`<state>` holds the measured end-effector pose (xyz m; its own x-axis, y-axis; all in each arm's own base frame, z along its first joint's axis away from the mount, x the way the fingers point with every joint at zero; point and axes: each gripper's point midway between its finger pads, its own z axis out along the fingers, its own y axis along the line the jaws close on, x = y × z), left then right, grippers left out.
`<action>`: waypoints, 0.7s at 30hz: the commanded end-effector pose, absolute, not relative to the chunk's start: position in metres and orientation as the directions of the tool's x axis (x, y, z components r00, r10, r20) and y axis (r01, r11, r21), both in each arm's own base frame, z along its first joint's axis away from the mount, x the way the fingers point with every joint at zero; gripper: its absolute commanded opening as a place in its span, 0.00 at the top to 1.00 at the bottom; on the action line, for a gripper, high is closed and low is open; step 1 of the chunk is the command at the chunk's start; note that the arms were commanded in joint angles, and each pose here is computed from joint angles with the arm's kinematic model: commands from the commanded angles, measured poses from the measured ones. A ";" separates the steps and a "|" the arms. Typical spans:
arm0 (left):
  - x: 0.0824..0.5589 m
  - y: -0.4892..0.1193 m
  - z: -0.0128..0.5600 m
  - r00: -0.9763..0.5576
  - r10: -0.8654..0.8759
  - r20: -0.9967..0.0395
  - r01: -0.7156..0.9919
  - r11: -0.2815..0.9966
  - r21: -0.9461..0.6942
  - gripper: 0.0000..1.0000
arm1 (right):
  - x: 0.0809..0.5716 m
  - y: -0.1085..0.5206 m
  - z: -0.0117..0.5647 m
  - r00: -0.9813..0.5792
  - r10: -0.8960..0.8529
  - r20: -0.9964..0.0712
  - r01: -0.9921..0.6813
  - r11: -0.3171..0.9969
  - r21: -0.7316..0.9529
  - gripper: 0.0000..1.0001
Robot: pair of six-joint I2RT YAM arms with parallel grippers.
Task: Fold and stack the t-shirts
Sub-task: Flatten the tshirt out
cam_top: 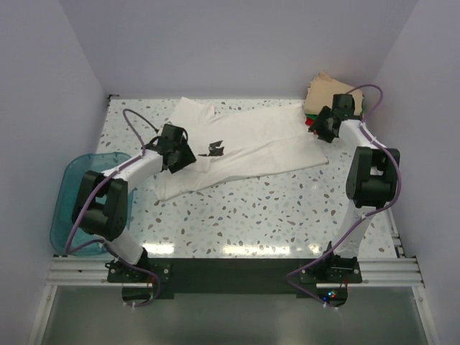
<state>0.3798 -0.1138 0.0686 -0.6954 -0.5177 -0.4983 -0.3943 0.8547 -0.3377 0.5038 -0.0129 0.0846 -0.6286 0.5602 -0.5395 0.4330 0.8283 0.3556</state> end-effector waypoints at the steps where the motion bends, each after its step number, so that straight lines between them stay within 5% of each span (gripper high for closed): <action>1: 0.398 -0.151 0.085 -0.700 -0.484 -0.525 -0.296 0.866 -0.404 0.41 | 0.519 -0.010 0.107 -0.598 0.573 -0.561 0.404 0.820 0.406 0.49; 21: 0.413 -0.192 0.062 -0.763 -0.214 -0.611 -0.153 0.977 -0.151 0.41 | 0.536 -0.001 0.107 -0.594 0.587 -0.550 0.374 0.807 0.457 0.48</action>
<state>0.4012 -0.1971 0.0519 -0.7832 -0.2540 -0.5675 -0.1604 0.9644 -0.2103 0.5169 -0.0037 0.0853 -0.6271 0.5834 -0.5161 0.4142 0.8109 0.4134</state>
